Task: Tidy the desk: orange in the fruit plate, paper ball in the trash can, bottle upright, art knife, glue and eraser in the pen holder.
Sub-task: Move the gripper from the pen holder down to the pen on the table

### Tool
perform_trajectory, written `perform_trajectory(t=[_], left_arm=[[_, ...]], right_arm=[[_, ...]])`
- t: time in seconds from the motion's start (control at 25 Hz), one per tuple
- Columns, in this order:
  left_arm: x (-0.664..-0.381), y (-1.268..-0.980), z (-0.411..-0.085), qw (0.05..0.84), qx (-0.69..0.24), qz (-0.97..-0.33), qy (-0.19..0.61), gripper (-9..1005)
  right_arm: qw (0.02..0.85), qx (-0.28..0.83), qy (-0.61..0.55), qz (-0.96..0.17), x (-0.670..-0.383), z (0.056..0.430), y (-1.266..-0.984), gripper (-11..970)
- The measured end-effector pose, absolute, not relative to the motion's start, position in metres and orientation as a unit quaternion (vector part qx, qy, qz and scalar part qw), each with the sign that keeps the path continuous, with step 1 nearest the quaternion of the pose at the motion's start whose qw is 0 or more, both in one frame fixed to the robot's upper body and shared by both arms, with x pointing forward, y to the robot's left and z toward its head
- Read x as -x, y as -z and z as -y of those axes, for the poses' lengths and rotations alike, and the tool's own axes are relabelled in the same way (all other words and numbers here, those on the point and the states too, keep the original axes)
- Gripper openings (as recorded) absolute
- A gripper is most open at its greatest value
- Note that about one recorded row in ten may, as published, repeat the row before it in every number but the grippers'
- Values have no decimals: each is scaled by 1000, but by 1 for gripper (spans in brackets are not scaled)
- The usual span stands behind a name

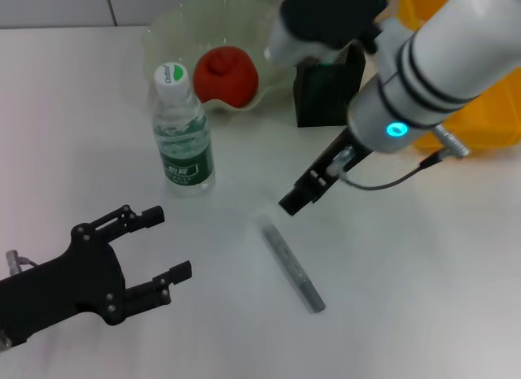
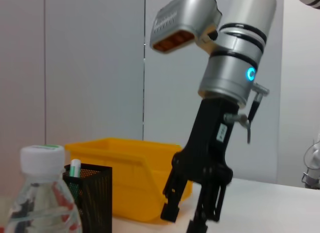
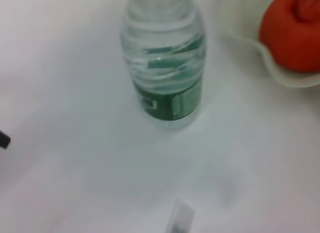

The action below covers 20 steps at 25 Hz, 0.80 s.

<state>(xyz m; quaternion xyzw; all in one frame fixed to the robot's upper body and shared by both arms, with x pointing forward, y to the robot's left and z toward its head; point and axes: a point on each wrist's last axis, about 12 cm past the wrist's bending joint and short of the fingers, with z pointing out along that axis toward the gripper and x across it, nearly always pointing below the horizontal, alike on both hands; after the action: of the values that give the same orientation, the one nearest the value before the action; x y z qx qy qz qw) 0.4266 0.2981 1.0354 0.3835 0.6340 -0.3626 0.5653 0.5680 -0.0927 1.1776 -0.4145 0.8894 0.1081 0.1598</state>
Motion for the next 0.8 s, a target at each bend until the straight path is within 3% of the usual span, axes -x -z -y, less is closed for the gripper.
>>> perform_trajectory(t=[0.8], left_arm=[[-425, -1034, -301, 565, -379, -639, 359, 785]], right_arm=[[118, 474, -106, -866, -553, 58, -1138, 743]])
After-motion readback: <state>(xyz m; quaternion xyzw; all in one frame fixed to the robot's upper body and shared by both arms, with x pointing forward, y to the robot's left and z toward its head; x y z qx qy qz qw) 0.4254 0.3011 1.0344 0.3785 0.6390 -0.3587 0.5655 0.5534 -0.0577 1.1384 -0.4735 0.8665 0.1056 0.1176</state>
